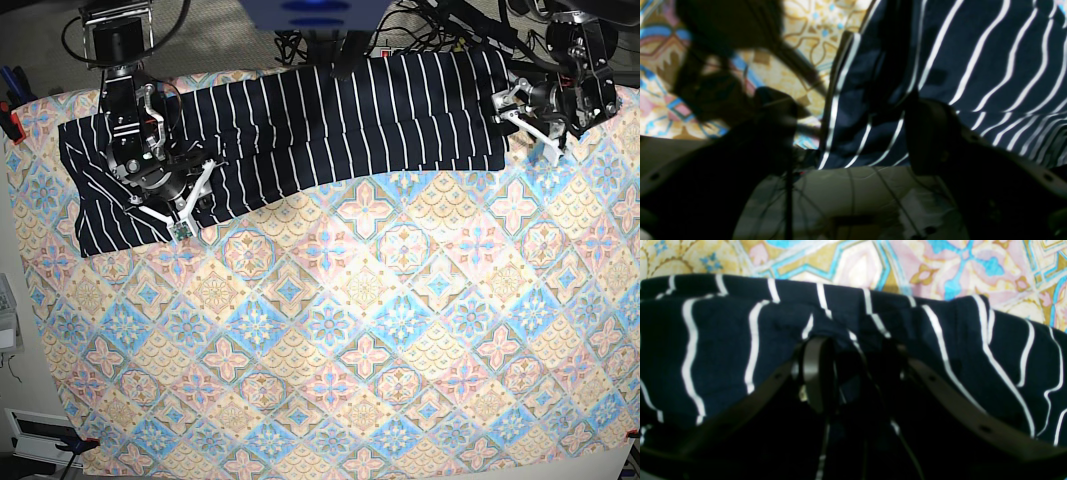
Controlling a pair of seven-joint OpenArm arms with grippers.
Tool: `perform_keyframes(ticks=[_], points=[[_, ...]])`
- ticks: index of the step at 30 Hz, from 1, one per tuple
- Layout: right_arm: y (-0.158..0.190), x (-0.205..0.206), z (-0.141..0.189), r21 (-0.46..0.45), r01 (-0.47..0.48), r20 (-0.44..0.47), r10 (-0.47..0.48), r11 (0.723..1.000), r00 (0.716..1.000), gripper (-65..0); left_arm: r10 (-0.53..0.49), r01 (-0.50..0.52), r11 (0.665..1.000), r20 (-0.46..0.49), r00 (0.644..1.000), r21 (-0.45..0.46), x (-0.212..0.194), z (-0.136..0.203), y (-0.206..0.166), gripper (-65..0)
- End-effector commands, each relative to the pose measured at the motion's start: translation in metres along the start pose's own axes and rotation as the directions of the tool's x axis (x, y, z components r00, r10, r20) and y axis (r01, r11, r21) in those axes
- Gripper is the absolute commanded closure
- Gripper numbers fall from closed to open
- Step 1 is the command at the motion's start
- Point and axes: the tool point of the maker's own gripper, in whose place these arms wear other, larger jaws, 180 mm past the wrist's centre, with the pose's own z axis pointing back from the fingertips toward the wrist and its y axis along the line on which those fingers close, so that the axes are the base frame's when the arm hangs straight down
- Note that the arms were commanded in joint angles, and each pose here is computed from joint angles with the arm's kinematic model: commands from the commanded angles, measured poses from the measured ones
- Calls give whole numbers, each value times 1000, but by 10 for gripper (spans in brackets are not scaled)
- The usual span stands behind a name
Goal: Fold the T-shirt properly
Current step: 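Move the right gripper inward along the shirt and regrasp the folded edge, then pull the shirt end with the left gripper to straighten the strip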
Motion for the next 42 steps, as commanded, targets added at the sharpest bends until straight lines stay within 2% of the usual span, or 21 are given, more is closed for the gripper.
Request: perform_keyframes(ticks=[1, 17, 25, 31, 37, 40, 42], points=[[-8, -18, 2, -25, -26, -81, 24, 999, 996, -246, -1, 1, 997, 3, 1000, -83, -2, -6, -21, -502], [-9, -18, 2, -26, -28, -81, 26, 999, 996, -246, 23, -22, 980, 2, 1000, -199, -3, -10, -54, -501], [-9, -17, 2, -27, -28, -82, 26, 999, 996, -246, 21, -21, 981, -1, 1000, -191, -5, -9, -51, -501], [-10, -17, 2, -28, -27, -83, 25, 999, 996, -246, -42, 50, 983, 52, 998, -175, 4, 14, -52, -501], [-9, -17, 1, -27, -26, -84, 24, 999, 996, -246, -38, 47, 985, 58, 998, -168, 6, 15, -49, -501], [-9, -16, 1, -26, -26, -82, 23, 999, 996, -246, -14, 19, 986, 30, 999, -168, 1, 9, -44, -500], [-9, -16, 1, -26, -26, -82, 23, 999, 996, -246, -10, 14, 985, 24, 1000, -170, -1, 7, -45, -463]])
